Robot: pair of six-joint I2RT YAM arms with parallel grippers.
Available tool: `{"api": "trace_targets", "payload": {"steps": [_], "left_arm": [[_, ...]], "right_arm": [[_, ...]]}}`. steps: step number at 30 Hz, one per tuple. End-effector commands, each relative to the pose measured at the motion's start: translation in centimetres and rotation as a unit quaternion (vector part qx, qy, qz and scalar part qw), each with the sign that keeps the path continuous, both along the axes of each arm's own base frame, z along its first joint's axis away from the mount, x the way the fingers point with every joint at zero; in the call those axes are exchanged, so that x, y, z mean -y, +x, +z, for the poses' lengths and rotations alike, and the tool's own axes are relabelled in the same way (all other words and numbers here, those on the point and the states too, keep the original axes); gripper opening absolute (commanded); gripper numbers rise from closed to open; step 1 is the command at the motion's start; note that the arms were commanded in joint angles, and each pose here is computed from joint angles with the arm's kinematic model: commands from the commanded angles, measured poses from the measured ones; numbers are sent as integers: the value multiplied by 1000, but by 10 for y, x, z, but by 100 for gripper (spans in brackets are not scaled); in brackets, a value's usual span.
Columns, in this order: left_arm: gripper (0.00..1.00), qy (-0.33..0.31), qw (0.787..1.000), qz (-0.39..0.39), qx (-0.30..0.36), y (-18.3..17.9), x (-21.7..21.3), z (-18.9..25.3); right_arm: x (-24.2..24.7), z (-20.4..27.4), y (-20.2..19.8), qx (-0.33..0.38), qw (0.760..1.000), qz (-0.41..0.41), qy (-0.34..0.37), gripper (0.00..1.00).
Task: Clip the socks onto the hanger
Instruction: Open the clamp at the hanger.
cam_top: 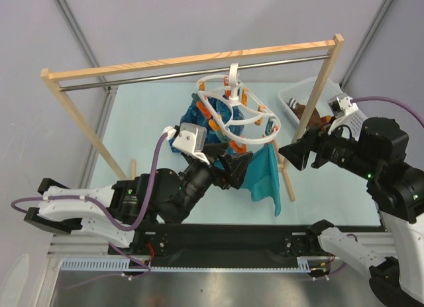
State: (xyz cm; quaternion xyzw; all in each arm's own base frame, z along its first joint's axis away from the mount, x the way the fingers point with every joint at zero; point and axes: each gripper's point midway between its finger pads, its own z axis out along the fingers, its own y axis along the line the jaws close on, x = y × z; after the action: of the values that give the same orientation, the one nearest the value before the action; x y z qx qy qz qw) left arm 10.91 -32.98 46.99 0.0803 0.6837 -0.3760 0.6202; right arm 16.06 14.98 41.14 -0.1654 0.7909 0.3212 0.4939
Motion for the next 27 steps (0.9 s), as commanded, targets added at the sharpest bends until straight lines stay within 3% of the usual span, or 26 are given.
{"api": "trace_targets", "payload": {"steps": [1,6,21,24,27], "left_arm": [[74,-11,998,56,2,13,-25,17],[72,-30,998,61,8,12,-24,24],[63,-11,997,77,19,7,-12,34],[60,-9,997,79,20,8,-12,33],[50,-8,996,84,23,9,-13,32]], "right_arm": [[10,4,-1,27,999,-19,-11,76],[12,1,-2,26,999,-21,-12,76],[14,-2,-3,22,999,-28,-10,78],[20,-5,-1,23,999,-46,-18,78],[34,-8,5,27,995,-86,-33,78]]}}
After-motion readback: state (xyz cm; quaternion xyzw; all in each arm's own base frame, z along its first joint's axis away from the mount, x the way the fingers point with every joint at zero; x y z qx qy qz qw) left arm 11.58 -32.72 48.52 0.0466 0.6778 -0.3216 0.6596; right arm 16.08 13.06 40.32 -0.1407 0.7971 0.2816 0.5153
